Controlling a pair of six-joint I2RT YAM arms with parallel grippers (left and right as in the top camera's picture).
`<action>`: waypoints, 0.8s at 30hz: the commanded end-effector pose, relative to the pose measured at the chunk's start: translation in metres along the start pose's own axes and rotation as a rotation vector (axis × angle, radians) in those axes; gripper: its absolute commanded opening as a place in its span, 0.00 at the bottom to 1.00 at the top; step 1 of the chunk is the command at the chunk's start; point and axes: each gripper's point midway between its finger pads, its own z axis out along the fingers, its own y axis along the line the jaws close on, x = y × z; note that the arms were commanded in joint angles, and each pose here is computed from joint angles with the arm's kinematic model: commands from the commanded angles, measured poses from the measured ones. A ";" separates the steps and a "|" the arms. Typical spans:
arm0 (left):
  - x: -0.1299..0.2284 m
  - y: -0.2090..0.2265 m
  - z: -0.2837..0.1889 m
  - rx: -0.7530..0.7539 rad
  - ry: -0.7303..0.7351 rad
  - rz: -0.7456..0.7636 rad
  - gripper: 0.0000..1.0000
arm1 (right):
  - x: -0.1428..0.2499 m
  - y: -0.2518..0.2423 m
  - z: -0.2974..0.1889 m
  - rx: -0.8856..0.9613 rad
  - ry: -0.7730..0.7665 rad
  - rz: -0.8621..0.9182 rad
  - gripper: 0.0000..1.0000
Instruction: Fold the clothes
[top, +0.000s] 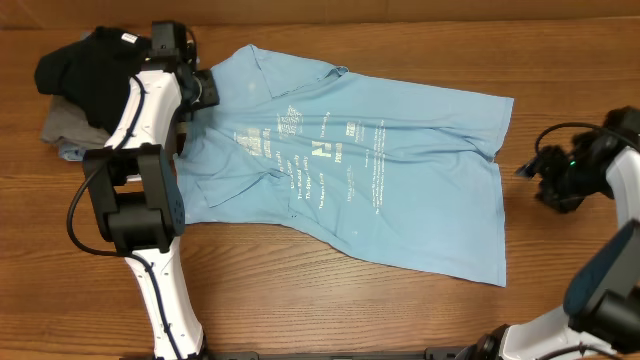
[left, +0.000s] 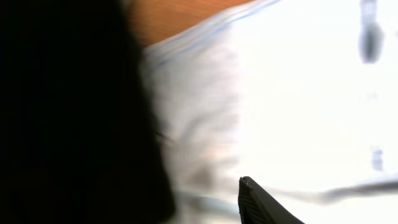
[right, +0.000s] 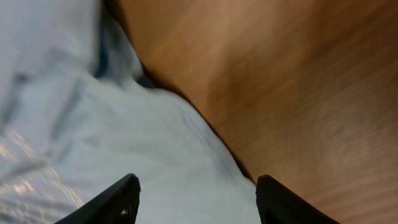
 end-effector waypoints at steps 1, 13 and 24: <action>-0.037 -0.029 -0.058 0.096 -0.118 0.051 0.46 | 0.027 -0.001 0.013 0.049 0.125 -0.007 0.65; -0.046 -0.042 -0.219 0.109 -0.275 0.168 0.52 | 0.096 -0.053 0.025 0.358 0.318 0.133 0.69; 0.018 -0.019 -0.292 0.023 -0.166 0.169 0.66 | 0.147 -0.084 0.070 0.366 0.383 0.244 0.49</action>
